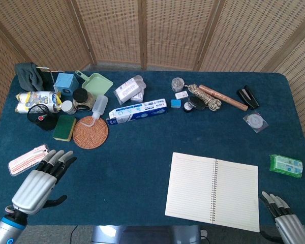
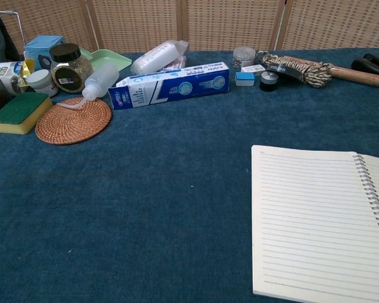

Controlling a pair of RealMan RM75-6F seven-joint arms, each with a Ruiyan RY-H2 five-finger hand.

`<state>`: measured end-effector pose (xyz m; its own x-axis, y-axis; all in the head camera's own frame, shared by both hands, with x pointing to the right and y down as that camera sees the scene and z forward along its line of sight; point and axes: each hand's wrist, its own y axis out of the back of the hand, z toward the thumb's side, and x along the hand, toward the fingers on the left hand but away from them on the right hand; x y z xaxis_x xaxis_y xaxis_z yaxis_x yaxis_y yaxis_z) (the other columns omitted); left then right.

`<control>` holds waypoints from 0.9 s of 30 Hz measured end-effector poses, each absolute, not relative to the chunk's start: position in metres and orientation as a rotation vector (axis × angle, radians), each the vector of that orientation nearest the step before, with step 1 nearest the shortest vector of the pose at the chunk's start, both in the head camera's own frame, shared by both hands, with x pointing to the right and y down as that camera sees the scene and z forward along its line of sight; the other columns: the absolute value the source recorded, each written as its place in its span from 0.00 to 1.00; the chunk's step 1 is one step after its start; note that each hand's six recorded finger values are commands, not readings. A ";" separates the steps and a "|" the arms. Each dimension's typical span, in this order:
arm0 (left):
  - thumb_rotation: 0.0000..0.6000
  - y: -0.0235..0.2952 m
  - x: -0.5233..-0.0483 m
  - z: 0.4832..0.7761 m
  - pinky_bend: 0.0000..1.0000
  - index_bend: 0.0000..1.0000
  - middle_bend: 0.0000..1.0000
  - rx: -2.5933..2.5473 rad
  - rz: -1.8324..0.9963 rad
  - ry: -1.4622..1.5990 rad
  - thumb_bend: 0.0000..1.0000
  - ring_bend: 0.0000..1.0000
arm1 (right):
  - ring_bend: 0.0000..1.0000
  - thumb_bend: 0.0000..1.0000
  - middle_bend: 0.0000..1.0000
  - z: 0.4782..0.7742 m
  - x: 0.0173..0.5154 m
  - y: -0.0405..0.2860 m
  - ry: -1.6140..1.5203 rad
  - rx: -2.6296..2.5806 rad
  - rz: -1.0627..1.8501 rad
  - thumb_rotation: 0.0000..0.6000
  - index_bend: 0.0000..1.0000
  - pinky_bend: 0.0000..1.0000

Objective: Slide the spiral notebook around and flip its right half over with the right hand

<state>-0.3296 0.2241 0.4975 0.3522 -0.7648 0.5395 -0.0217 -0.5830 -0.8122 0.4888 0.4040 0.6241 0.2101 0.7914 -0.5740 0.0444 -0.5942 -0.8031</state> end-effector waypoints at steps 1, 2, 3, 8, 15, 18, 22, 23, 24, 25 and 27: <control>1.00 0.224 -0.330 0.497 0.00 0.00 0.00 -1.883 -1.289 0.688 0.06 0.00 | 0.00 0.19 0.00 0.624 0.487 0.404 -0.783 -1.831 1.432 0.92 0.01 0.12; 1.00 0.224 -0.330 0.497 0.00 0.00 0.00 -1.882 -1.290 0.688 0.06 0.00 | 0.00 0.20 0.00 0.623 0.485 0.403 -0.791 -1.837 1.420 0.96 0.04 0.13; 1.00 0.224 -0.331 0.498 0.00 0.00 0.00 -1.882 -1.291 0.689 0.06 0.00 | 0.00 0.21 0.00 0.623 0.484 0.403 -0.796 -1.842 1.410 0.98 0.06 0.13; 1.00 0.223 -0.332 0.498 0.00 0.00 0.00 -1.882 -1.295 0.688 0.06 0.00 | 0.00 0.25 0.00 0.620 0.474 0.404 -0.808 -1.878 1.352 1.00 0.18 0.14; 1.00 0.223 -0.332 0.499 0.00 0.00 0.00 -1.884 -1.296 0.687 0.06 0.00 | 0.00 0.32 0.00 0.618 0.462 0.407 -0.812 -1.930 1.286 1.00 0.29 0.16; 1.00 0.223 -0.333 0.500 0.00 0.00 0.00 -1.887 -1.298 0.691 0.06 0.00 | 0.00 0.35 0.00 0.618 0.461 0.406 -0.817 -1.943 1.278 1.00 0.32 0.16; 1.00 0.223 -0.334 0.499 0.00 0.00 0.00 -1.884 -1.300 0.695 0.06 0.00 | 0.00 0.41 0.02 0.618 0.460 0.405 -0.839 -1.954 1.267 1.00 0.39 0.17; 1.00 0.223 -0.335 0.499 0.00 0.00 0.00 -1.883 -1.301 0.697 0.06 0.00 | 0.00 0.43 0.03 0.618 0.459 0.405 -0.851 -1.961 1.261 1.00 0.42 0.18; 1.00 0.223 -0.335 0.499 0.00 0.00 0.00 -1.882 -1.303 0.698 0.06 0.00 | 0.00 0.44 0.04 0.617 0.459 0.404 -0.860 -1.966 1.257 1.00 0.43 0.18; 1.00 0.223 -0.336 0.499 0.00 0.00 0.00 -1.882 -1.304 0.698 0.06 0.00 | 0.00 0.46 0.05 0.617 0.458 0.404 -0.870 -1.971 1.252 1.00 0.46 0.18; 1.00 0.223 -0.336 0.499 0.00 0.00 0.00 -1.883 -1.305 0.699 0.06 0.00 | 0.01 0.49 0.06 0.616 0.457 0.403 -0.887 -1.975 1.242 1.00 0.50 0.18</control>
